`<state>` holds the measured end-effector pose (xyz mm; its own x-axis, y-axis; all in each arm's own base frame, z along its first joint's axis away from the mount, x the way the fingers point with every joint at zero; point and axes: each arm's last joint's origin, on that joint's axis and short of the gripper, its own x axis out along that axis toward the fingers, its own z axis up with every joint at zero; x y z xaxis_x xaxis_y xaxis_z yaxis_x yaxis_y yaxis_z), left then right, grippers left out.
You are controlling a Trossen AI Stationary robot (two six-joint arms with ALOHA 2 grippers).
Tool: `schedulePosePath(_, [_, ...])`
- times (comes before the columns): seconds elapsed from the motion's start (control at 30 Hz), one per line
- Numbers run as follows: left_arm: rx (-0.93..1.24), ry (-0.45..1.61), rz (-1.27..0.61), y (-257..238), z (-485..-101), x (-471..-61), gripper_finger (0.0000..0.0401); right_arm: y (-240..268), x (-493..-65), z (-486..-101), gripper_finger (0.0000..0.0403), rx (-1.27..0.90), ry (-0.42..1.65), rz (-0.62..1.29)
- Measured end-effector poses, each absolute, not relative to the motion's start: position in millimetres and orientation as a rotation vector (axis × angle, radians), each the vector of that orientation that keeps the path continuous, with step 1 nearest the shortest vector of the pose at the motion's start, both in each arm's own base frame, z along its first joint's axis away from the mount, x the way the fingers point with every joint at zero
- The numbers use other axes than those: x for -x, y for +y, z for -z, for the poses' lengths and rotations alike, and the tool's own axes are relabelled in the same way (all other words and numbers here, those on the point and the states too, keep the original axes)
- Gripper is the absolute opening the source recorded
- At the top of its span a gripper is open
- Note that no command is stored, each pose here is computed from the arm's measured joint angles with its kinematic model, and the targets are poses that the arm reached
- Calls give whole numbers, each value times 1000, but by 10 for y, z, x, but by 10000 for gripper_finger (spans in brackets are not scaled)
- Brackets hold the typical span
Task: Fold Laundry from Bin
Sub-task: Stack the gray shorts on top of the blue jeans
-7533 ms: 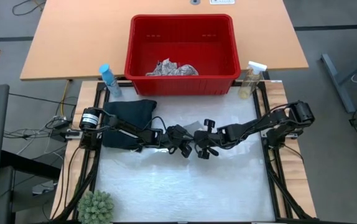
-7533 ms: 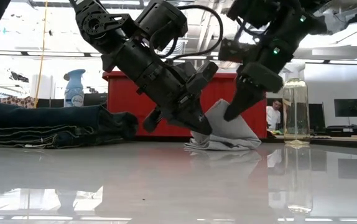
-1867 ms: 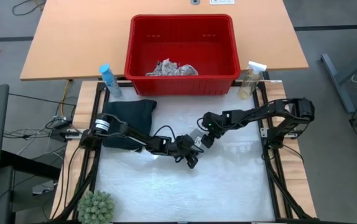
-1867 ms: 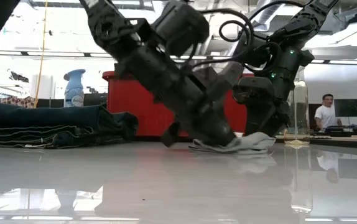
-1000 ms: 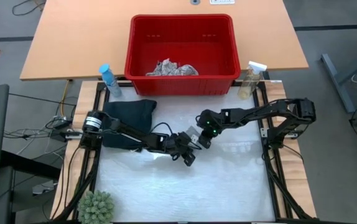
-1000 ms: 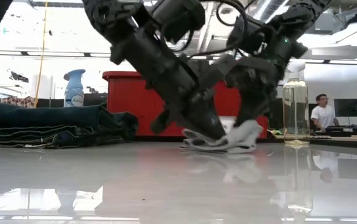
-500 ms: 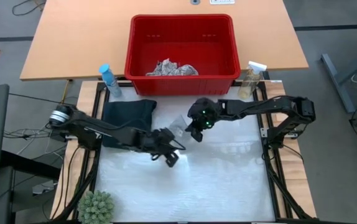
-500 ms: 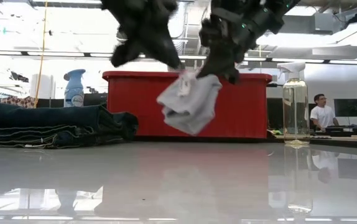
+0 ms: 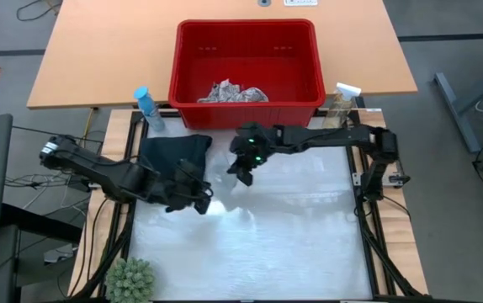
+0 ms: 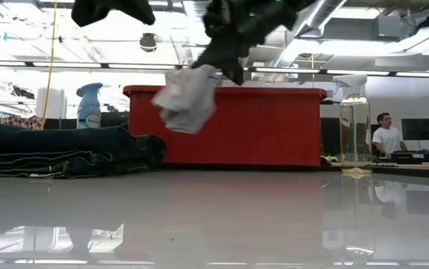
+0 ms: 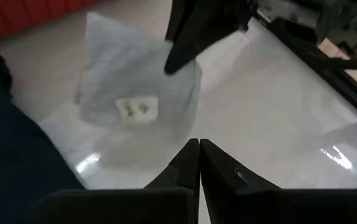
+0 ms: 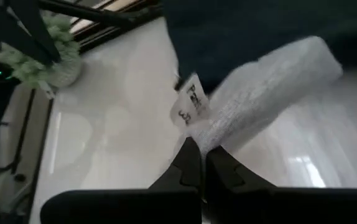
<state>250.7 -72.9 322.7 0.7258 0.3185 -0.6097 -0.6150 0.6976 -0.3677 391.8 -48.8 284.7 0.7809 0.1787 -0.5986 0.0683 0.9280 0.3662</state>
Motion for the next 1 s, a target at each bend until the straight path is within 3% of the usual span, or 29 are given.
schedulePosePath(0.53, [609,515,-511,-759,-3432,-2140,0,-502,-5085,-2861,23,-410,602,-380])
schedulePosePath(0.73, [656,433,-461,-760,-3611,-1899,0,-558,-5397,-2902,23,-403,499,-408])
schedulePosePath(1.0, [654,294,-482,-711,-3778,-1645,0,-818,-5598,-2665,23,-525,354,-398])
